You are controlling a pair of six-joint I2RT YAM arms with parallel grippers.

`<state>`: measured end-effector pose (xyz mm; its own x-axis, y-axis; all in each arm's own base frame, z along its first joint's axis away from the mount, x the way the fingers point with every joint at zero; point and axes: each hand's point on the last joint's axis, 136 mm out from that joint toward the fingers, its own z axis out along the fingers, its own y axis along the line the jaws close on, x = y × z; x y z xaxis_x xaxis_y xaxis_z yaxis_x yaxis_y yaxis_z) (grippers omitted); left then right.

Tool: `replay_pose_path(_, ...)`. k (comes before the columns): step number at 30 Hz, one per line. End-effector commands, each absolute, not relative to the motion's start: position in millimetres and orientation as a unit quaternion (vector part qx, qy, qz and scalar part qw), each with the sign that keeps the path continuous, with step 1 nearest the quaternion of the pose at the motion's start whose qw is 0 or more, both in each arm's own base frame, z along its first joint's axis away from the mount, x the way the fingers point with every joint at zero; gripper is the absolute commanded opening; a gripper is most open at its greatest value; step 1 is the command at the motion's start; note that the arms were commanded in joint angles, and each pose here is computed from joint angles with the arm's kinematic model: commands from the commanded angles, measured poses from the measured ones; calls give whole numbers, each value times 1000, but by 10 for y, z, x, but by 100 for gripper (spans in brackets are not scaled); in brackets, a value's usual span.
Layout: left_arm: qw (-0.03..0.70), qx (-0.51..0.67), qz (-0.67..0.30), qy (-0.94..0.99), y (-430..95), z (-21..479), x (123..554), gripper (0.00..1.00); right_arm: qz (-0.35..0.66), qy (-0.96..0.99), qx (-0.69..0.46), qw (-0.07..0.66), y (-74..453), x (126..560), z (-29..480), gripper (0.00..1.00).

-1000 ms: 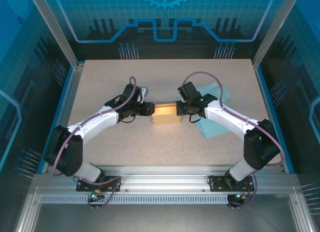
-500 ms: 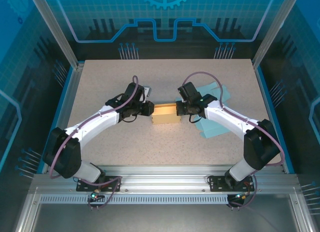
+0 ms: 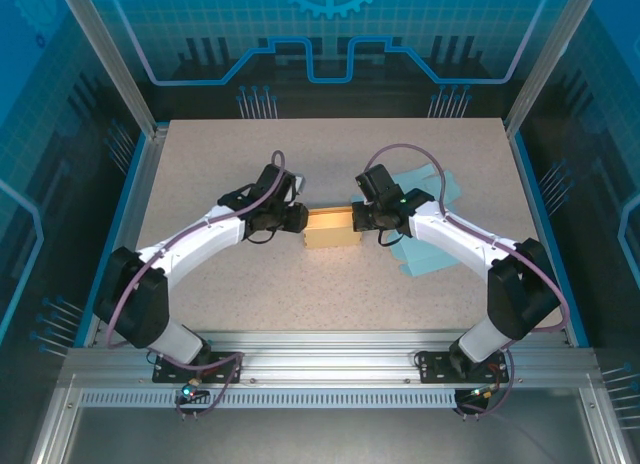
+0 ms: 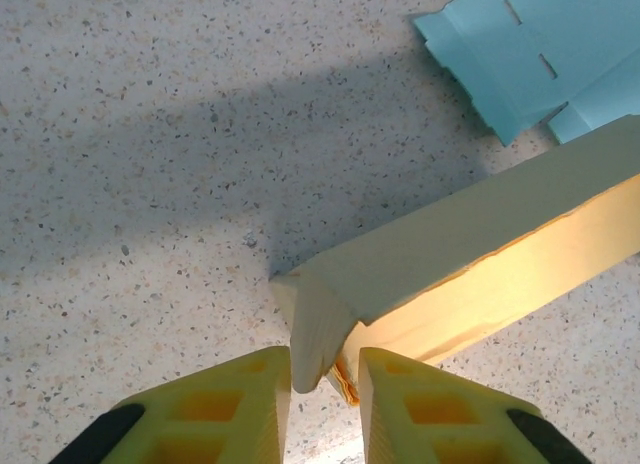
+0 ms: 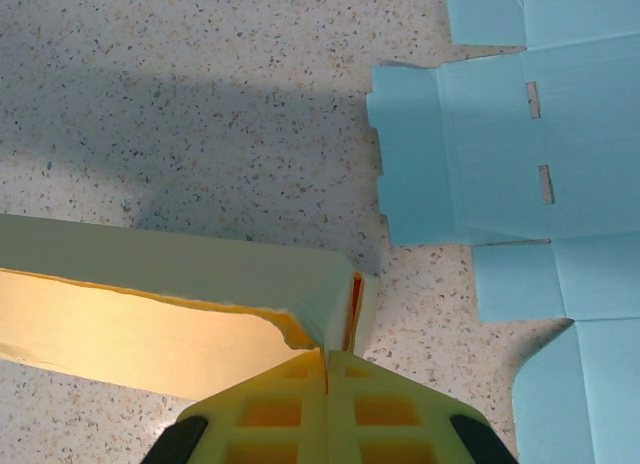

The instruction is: Fold the paper box

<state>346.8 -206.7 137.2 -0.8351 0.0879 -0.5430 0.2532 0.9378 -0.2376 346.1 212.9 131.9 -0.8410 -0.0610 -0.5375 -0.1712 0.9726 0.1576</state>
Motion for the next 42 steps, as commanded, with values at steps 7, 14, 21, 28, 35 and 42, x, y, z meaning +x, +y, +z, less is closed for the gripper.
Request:
replay_pose_path(7,279,103,-158,942,-2145,1524,3492,5,108,954,-71,271,2154,3378,1359,0)
replay_pose_path(14,277,98,-173,940,-2197,1555,3507,0,107,954,-74,271,2161,3376,1362,0)
replay_pose_path(21,266,84,-210,937,-2313,1555,3517,0,104,954,-79,269,2180,3378,1335,0)
replay_pose_path(28,259,67,-248,931,-2399,1592,3539,0,103,955,-83,265,2205,3379,1302,0)
replay_pose_path(35,251,53,-264,930,-2394,1558,3531,0,103,956,-84,263,2223,3371,1278,0)
replay_pose_path(42,246,50,-235,939,-2274,1366,3465,0,103,956,-85,262,2227,3365,1279,0)
